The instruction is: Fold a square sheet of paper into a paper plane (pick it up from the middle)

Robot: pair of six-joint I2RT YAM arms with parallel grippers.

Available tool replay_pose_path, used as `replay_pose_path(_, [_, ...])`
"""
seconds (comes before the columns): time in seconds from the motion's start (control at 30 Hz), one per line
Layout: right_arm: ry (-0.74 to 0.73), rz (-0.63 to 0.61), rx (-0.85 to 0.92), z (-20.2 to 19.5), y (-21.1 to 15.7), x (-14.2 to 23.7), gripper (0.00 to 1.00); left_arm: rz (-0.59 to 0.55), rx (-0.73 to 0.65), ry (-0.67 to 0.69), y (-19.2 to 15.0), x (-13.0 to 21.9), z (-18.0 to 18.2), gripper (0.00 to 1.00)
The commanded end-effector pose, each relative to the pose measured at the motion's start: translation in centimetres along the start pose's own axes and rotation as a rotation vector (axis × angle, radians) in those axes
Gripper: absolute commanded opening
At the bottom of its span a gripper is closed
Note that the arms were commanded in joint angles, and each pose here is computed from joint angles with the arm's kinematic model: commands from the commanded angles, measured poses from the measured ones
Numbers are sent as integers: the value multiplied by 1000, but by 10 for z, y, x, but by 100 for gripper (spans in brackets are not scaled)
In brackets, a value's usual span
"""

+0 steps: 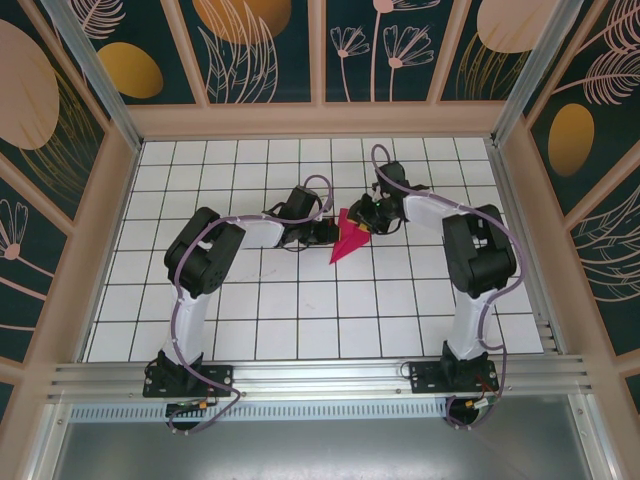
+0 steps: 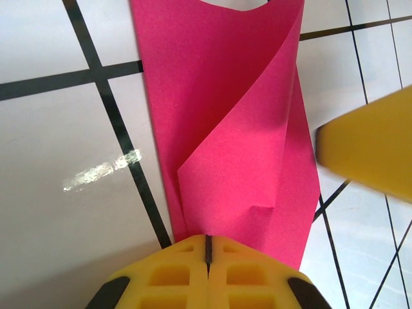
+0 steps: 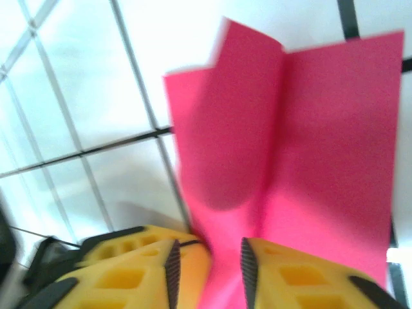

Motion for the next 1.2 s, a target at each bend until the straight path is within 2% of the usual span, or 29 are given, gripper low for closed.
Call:
replay_pose_path(0.0, [80,-29,64,12,2,9,21,131,54,125,-34,-11,30,0])
replay_pose_path(0.1, [86,5,84,6,-5,-1,9,130,57,127,-33,-11,31,0])
replay_pose_path(0.27, [111,57,102,-2,-12,-12,3,126,63,139,-31,-10,31,0])
replay_pose_path(0.53, [104,132,97,-17,-23,-28,2,122,75,139,-30,-10,30,0])
replay_pose_path(0.9, [21,114,51,-42,-25,-39,2,85,70,113,-17,-6,22,0])
replay_pose_path(1.0, [2,98,28,-48,-26,-39,2,39,58,82,-1,0,11,1])
replay_pose_path(1.17, [-7,74,-7,-55,-26,-40,2,-110,58,36,31,24,-10,7])
Point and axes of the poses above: each hand's point on the last joint's axis, 136 mm out from that joint toward the fingers, its own x axis back along the fingers, its own z axis along the line the jaws close on, y = z × x, the point moved 7 cm from there along x, back along the fingers, and after that the axes turned 10 degrees about -x, right-handed, at the moved point
